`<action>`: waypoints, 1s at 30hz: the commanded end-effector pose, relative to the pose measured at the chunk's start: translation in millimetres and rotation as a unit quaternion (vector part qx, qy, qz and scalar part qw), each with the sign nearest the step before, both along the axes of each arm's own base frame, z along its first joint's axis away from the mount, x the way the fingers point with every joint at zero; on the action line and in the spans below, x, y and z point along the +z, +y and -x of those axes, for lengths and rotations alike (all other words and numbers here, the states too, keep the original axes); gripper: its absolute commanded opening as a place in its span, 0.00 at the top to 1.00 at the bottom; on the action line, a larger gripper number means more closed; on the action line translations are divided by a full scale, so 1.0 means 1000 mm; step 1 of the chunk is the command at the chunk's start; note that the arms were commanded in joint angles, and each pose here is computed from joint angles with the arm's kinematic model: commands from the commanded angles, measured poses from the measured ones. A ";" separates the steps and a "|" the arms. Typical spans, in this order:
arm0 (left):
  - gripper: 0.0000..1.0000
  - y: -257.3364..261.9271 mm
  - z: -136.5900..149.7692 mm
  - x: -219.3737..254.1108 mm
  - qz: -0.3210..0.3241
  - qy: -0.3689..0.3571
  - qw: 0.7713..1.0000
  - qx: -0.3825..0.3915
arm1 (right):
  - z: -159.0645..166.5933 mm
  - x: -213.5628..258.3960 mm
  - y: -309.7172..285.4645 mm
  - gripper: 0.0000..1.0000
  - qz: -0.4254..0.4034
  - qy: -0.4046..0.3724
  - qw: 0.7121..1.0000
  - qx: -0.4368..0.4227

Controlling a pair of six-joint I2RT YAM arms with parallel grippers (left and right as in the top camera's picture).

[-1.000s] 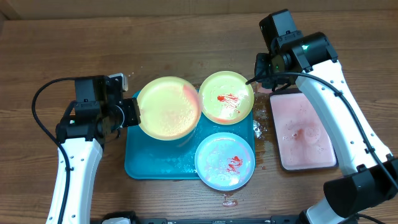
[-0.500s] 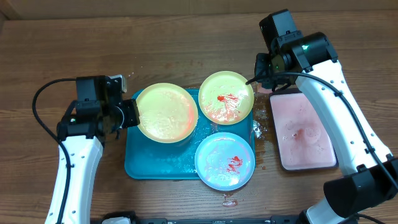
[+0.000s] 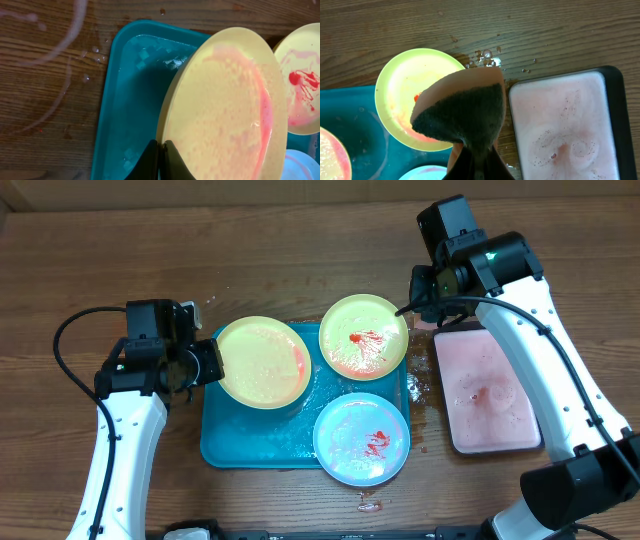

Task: Clean dirty plates on tray and stack at the side
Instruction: 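Carry the yellow plate with the left gripper off the tray's left edge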

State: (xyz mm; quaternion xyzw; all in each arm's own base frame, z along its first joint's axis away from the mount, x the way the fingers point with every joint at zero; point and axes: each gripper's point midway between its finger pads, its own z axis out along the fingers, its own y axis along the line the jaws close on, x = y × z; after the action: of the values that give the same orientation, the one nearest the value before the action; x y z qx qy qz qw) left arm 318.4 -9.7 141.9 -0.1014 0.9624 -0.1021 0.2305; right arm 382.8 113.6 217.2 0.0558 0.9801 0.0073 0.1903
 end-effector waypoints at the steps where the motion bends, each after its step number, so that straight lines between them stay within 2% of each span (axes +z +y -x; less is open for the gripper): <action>1: 0.96 0.002 -0.006 0.006 -0.007 -0.012 1.000 -0.011 | 0.000 0.022 -0.001 0.96 -0.011 -0.030 0.999 -0.001; 15: 0.96 -0.002 -0.005 0.006 -0.001 -0.011 1.000 -0.025 | 0.000 0.021 -0.001 0.96 -0.011 -0.028 1.000 -0.001; 19: 0.95 -0.001 -0.011 0.018 -0.006 -0.026 0.999 -0.023 | 0.000 0.022 -0.001 0.96 -0.011 -0.030 1.000 -0.001; 25: 0.96 0.014 -0.017 0.055 -0.062 -0.046 0.997 -0.020 | 0.000 0.022 -0.002 0.96 -0.008 -0.030 1.000 0.001; 30: 0.96 0.031 -0.015 0.088 -0.181 -0.048 0.982 0.000 | -0.002 0.023 -0.002 0.96 -0.006 -0.035 0.999 0.007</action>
State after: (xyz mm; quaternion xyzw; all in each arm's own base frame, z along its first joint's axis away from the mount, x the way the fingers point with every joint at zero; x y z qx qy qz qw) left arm 328.9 5.7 202.4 -0.0704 0.9608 -0.0302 0.2663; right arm 383.6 113.9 217.5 0.0526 0.9800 0.0074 0.1920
